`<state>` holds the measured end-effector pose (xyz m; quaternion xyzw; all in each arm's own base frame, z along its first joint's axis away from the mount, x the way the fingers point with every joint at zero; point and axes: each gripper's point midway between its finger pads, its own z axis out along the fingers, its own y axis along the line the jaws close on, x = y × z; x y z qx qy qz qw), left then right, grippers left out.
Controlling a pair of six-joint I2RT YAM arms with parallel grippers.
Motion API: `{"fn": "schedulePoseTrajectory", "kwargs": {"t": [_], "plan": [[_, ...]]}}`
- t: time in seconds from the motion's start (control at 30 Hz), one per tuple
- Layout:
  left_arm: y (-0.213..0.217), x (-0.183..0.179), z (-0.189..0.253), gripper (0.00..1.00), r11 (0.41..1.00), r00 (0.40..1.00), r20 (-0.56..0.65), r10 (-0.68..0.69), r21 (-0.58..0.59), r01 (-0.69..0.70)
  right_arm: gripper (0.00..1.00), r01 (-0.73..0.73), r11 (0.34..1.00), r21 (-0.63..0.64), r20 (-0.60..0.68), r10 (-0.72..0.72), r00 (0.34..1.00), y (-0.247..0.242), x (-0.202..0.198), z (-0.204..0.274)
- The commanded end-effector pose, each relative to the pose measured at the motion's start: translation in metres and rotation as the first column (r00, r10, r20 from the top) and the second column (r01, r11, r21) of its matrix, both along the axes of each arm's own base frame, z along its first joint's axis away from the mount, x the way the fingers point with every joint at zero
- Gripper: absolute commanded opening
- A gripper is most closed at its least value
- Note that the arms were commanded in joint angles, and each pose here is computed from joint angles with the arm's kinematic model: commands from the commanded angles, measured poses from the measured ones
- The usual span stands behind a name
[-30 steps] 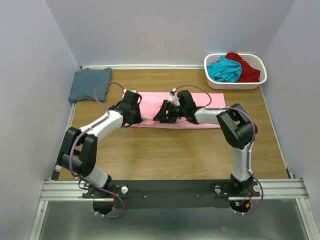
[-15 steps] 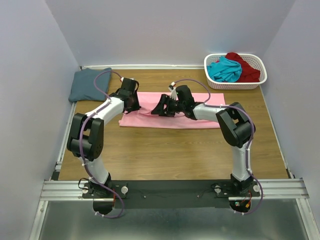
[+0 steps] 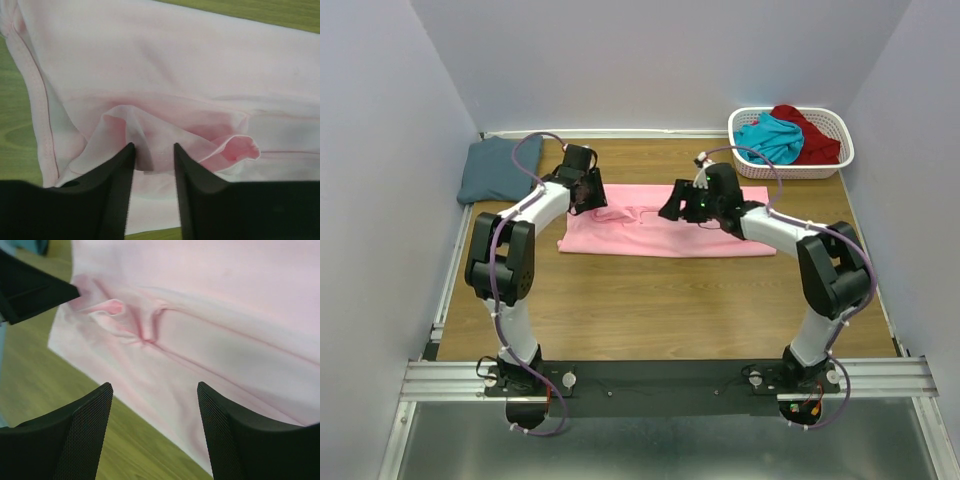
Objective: Fold and stack the t-shirts
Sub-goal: Fold the tshirt
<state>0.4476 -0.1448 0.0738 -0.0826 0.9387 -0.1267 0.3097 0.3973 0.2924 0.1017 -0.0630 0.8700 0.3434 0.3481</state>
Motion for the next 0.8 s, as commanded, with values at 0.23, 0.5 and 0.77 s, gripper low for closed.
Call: {"fn": "schedulePoseTrajectory", "kwargs": {"t": [0.23,0.5,0.77], "plan": [[0.007,0.012,0.072,0.87,0.986,0.984,0.177,0.014,-0.163,0.015,0.69,0.127,0.949,-0.288,-0.015,-0.137,0.991,-0.115,-0.014,-0.021],[0.043,-0.035,0.086,0.7,0.985,0.964,0.219,0.15,-0.122,-0.126,0.51,0.019,0.956,-0.292,-0.095,-0.049,0.994,-0.109,-0.033,-0.039],[0.054,-0.074,-0.006,0.46,0.981,0.983,0.0,0.182,-0.062,-0.182,0.38,-0.015,0.952,-0.307,-0.148,-0.033,0.988,-0.106,-0.029,-0.058]]}}
